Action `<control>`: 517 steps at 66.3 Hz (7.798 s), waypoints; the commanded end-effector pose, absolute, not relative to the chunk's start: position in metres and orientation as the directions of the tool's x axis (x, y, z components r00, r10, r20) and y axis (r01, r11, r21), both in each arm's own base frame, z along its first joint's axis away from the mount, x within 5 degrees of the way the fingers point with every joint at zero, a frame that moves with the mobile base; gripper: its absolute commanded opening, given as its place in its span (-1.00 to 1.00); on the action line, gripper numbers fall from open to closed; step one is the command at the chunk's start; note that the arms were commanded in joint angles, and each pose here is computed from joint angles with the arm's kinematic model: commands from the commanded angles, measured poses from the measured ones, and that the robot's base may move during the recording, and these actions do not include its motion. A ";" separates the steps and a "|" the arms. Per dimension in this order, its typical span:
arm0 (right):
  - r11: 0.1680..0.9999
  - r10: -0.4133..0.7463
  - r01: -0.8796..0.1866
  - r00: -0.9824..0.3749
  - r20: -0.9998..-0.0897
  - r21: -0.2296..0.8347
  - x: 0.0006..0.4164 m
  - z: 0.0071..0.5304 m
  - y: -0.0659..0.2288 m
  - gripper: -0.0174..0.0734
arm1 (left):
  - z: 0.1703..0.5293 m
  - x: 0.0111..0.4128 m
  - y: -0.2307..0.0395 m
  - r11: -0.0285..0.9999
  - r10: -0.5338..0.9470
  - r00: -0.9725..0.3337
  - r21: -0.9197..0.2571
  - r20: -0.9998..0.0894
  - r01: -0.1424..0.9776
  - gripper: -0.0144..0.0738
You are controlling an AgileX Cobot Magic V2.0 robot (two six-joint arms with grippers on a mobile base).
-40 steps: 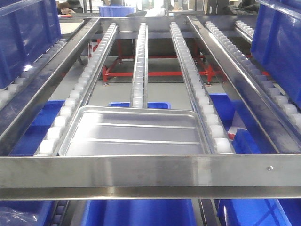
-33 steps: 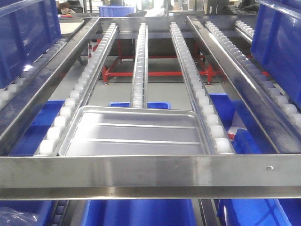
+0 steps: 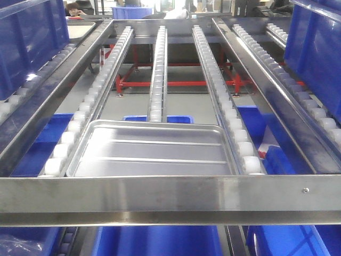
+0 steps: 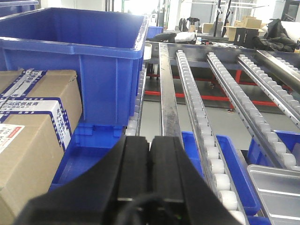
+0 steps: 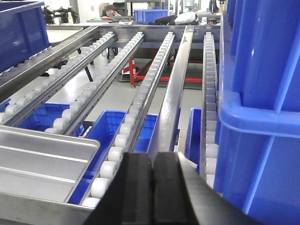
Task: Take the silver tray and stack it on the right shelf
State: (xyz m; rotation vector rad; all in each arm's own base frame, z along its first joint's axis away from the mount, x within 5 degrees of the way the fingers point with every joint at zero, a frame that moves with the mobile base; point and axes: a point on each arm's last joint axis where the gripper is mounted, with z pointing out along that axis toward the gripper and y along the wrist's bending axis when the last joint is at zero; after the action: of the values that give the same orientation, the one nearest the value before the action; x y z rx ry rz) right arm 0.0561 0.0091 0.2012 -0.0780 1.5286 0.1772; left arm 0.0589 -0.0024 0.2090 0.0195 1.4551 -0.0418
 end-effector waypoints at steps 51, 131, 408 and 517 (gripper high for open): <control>0.988 0.045 -0.129 -0.302 -0.952 0.088 0.101 0.263 0.016 -0.51 | 0.256 0.086 -0.021 0.970 0.070 -0.203 0.019 -0.977 0.244 -0.88; 0.961 0.203 0.066 -0.828 -0.522 0.269 0.272 0.240 0.072 -0.48 | 0.229 0.281 -0.151 0.940 -0.026 -0.826 -0.295 -0.563 0.171 -0.88; 0.974 0.144 0.066 -0.916 -0.374 0.215 0.348 0.218 0.157 0.24 | 0.227 0.325 -0.189 0.989 0.065 -0.898 -0.093 -0.436 0.117 -0.15; 0.976 0.127 0.055 -0.929 -0.347 0.210 0.349 0.201 0.168 -0.51 | 0.200 0.326 -0.192 0.994 0.057 -0.942 -0.072 -0.332 0.086 -0.90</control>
State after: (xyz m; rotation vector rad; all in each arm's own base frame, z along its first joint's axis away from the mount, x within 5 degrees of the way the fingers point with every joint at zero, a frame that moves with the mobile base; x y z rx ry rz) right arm 0.3438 0.1659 0.1803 0.1374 2.8446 0.2227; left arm 0.3255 -0.1883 0.1823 0.1186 2.8538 -0.0562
